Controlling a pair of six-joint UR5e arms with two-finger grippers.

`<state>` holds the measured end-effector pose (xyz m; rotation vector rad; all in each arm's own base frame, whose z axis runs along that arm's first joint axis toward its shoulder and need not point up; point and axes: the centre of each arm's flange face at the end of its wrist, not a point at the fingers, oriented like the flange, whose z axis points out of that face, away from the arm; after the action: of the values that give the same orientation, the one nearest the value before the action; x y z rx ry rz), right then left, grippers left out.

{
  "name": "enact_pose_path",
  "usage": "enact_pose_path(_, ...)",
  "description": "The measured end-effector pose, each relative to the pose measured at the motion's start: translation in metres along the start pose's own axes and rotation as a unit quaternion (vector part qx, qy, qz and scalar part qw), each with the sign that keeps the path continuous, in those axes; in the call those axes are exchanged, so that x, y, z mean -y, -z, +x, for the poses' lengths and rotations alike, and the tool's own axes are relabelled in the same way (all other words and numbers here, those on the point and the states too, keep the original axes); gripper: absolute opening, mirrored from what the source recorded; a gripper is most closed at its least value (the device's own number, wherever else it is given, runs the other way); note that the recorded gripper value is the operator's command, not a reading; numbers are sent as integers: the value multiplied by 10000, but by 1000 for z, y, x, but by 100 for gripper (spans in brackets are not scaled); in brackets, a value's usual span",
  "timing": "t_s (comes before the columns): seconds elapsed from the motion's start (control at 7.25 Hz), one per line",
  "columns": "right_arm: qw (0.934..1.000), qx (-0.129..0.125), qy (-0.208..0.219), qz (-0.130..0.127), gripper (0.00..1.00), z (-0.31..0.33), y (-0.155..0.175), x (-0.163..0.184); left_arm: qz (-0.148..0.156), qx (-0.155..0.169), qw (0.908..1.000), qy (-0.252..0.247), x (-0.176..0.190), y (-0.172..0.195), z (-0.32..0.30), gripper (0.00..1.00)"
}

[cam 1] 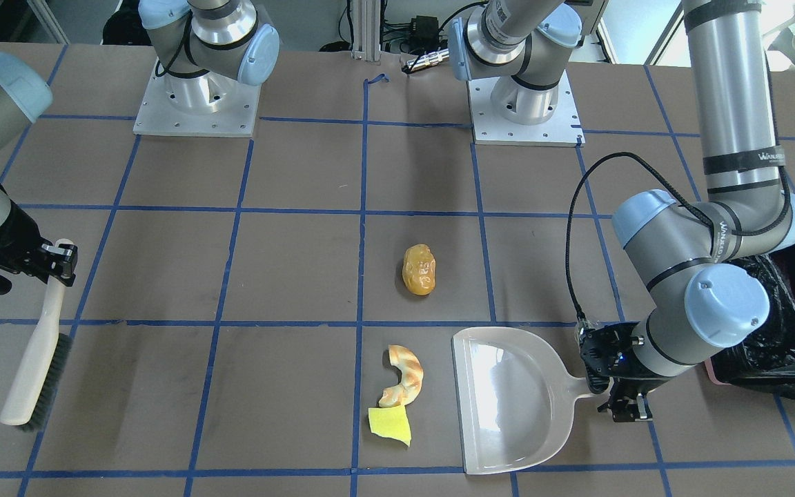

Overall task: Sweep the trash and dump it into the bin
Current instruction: 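Carry the brush with the right gripper toward the sponge and bread toy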

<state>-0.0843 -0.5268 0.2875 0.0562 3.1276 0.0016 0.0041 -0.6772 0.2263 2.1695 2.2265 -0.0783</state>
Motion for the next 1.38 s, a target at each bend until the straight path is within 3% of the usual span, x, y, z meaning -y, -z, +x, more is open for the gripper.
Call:
enact_pose_path(0.28,9992,229,339,-16,0,-59,25,2,-3,31,10000,-14,0,3,0,19)
enact_pose_path(0.55,9981,523,312,104,0,-136,38,6,1,39,10000,-16,0,4,0,17)
enact_pose_path(0.83,9974,677,206,148,0,-219,28,9,0,41,10000,-18,0,4,0,17)
enact_pose_path(1.38,9977,661,97,100,0,-331,-3,31,-7,43,10000,-7,0,4,0,17)
